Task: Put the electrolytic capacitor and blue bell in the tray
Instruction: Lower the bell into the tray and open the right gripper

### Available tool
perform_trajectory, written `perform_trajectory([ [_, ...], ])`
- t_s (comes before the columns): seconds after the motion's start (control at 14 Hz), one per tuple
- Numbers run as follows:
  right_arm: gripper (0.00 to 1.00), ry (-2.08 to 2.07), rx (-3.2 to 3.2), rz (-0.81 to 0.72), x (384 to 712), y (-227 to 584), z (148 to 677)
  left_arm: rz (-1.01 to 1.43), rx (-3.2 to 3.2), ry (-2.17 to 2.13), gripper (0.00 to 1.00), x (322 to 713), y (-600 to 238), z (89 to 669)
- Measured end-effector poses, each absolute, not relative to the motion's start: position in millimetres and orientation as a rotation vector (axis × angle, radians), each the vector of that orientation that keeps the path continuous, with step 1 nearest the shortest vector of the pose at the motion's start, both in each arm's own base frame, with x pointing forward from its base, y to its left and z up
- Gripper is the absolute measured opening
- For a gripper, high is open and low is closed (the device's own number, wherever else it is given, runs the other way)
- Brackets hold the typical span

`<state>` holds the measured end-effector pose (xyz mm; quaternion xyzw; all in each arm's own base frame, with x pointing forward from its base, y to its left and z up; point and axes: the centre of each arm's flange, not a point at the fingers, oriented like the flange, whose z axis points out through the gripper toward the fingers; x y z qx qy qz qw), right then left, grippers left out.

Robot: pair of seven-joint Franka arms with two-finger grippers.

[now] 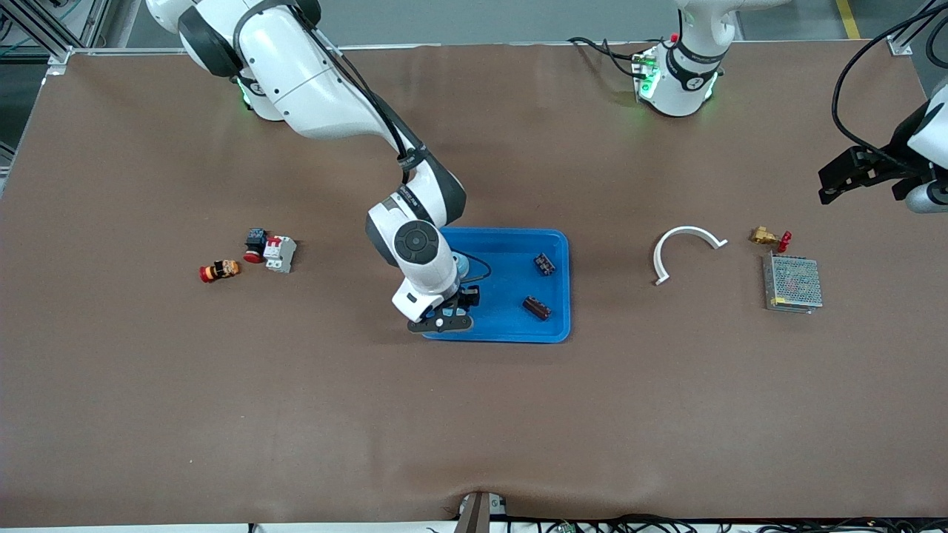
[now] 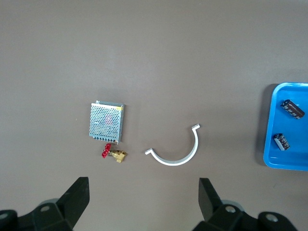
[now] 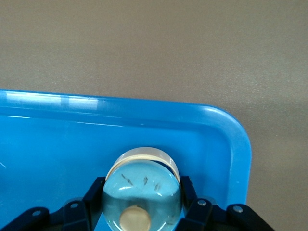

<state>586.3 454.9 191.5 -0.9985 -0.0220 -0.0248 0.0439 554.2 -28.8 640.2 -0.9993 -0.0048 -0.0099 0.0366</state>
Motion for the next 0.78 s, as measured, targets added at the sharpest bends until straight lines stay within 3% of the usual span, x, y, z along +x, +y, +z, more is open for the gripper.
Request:
perform_trajectory([
  [0.21,0.71,-0.07,-3.053,-0.08,586,455,189,-0.027,-3.068,-0.015,1.0,555,-29,639],
  [0.5,1.0,-0.072,-3.052,-0.089,587,455,191,-0.027,-3.069,-0.014,1.0,556,-29,638],
  [0.78,1.0,-0.071,-3.05,-0.097,593,457,209,-0.029,-3.069,-0.014,1.0,556,-29,638],
])
